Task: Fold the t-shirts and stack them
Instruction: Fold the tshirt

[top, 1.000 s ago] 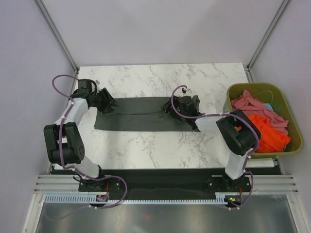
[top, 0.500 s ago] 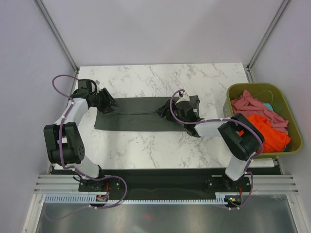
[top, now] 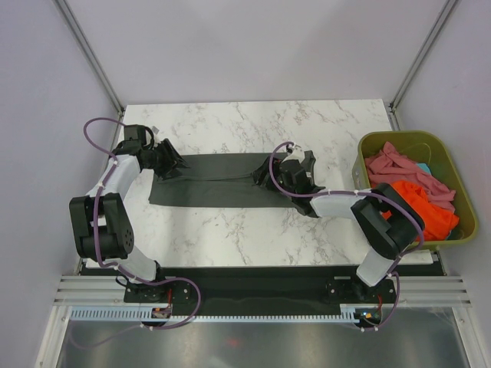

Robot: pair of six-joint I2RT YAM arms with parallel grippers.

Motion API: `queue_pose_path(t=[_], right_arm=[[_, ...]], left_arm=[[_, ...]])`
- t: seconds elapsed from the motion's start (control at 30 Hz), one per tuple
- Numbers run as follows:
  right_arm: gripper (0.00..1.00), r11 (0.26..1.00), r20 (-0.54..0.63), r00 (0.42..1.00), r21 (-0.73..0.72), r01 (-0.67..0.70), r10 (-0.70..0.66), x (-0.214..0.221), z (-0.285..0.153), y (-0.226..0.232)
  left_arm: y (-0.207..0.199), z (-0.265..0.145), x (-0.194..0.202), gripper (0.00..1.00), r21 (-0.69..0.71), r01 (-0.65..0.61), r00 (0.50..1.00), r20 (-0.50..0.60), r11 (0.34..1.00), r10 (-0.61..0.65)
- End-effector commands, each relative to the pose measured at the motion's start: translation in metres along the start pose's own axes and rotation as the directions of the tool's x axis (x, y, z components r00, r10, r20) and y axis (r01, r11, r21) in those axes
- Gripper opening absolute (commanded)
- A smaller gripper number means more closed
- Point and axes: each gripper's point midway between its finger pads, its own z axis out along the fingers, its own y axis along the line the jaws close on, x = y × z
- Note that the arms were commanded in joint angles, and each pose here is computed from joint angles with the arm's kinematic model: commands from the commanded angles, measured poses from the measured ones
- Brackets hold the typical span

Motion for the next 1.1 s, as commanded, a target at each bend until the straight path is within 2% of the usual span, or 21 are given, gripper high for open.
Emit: queue_pose_path(t=[0.0,0.37,1.07], right_arm=[[0.83,0.999,0.046,0.999,0.043,0.024,-0.026,-0.015,0.005,-0.001],[0.88,0.995,0.071,0.997,0.095,0.019,-0.026,-0.025,0.024,-0.008],[0.84,0.984,0.082,0.997,0.176,-0.022,0.008,-0.023,0.036,-0.025]], left_arm=[[-0.011,-0.009,-0.006,0.55,0.030,-0.066,0.997,0.040,0.997,0.064],[-0.014,-0.008,-0.007,0.55,0.040,-0.067,0.997,0.038,0.997,0.066],[-0.016,-0.007,-0.010,0.54,0.047,-0.066,0.997,0.037,0.997,0.064]])
